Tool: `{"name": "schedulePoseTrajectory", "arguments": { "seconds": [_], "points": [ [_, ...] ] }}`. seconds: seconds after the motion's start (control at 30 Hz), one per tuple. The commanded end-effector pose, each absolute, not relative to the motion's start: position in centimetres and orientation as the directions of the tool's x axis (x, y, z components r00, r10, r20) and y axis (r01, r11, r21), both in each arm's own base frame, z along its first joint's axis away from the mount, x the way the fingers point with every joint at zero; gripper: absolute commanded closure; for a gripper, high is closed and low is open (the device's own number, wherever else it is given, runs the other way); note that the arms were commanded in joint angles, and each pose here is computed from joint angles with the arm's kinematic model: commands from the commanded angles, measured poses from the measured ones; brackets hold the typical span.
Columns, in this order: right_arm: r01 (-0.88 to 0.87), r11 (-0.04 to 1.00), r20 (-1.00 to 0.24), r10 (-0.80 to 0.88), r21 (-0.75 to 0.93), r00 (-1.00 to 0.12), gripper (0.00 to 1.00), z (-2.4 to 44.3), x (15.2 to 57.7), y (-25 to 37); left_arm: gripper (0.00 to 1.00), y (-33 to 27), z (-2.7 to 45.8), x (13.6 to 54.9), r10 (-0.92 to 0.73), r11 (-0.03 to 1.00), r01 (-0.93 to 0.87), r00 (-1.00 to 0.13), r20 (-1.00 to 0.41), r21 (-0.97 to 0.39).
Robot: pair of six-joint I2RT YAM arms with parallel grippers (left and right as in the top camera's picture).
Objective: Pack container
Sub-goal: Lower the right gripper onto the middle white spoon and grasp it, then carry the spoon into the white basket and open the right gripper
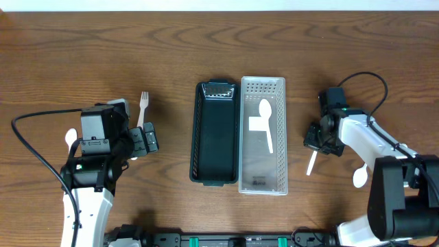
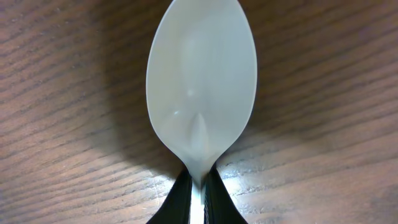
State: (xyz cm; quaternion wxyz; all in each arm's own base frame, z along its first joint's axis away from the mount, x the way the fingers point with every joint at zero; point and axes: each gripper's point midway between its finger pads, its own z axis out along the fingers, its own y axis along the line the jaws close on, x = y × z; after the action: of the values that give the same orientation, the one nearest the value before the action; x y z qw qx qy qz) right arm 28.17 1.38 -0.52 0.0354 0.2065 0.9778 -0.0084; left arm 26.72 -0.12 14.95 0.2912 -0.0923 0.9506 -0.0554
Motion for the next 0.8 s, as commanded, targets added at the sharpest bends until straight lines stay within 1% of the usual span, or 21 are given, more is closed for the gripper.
{"name": "schedulePoseTrajectory", "arguments": {
  "seconds": [0.0,0.17,0.3,0.33,0.4,0.5,0.67,0.77],
  "points": [
    [0.341,0.94,-0.1,0.341,0.018,-0.935,0.99,1.0,30.2,2.0,0.02,-0.1,15.8,27.1,-0.217,0.974,-0.144,-0.802,-0.556,-0.172],
    [0.253,0.963,-0.307,0.27,0.093,-0.913,0.99,10.5,35.6,3.1,0.02,-0.1,15.8,27.1,-0.217,0.974,-0.144,-0.802,-0.556,-0.172],
    [0.134,0.982,-0.441,0.179,0.132,-0.88,0.99,17.0,37.5,6.3,0.02,-0.1,15.8,27.1,-0.217,0.974,-0.144,-0.802,-0.556,-0.172],
    [0.111,0.984,-0.453,0.162,0.137,-0.877,0.99,17.7,37.5,7.2,0.02,-0.1,15.8,27.1,-0.217,0.974,-0.144,-0.802,-0.556,-0.172],
    [0.057,0.987,-0.457,0.121,0.151,-0.881,0.99,18.2,37.1,9.3,0.02,-0.1,15.8,27.1,-0.217,0.974,-0.144,-0.802,-0.556,-0.172],
    [0.008,0.987,-0.422,0.075,0.159,-0.903,0.99,17.1,36.0,12.4,0.02,-0.1,15.8,27.1,-0.217,0.974,-0.144,-0.802,-0.556,-0.172],
    [-0.071,0.988,-0.326,-0.024,0.134,-0.945,0.99,13.2,34.0,17.0,0.02,-0.1,15.8,27.1,-0.217,0.974,-0.144,-0.802,-0.557,-0.173],
    [-0.076,0.99,-0.265,-0.042,0.117,-0.963,0.99,10.8,33.4,18.5,0.02,-0.1,15.8,27.1,-0.217,0.974,-0.144,-0.802,-0.557,-0.172]
  ]
}}
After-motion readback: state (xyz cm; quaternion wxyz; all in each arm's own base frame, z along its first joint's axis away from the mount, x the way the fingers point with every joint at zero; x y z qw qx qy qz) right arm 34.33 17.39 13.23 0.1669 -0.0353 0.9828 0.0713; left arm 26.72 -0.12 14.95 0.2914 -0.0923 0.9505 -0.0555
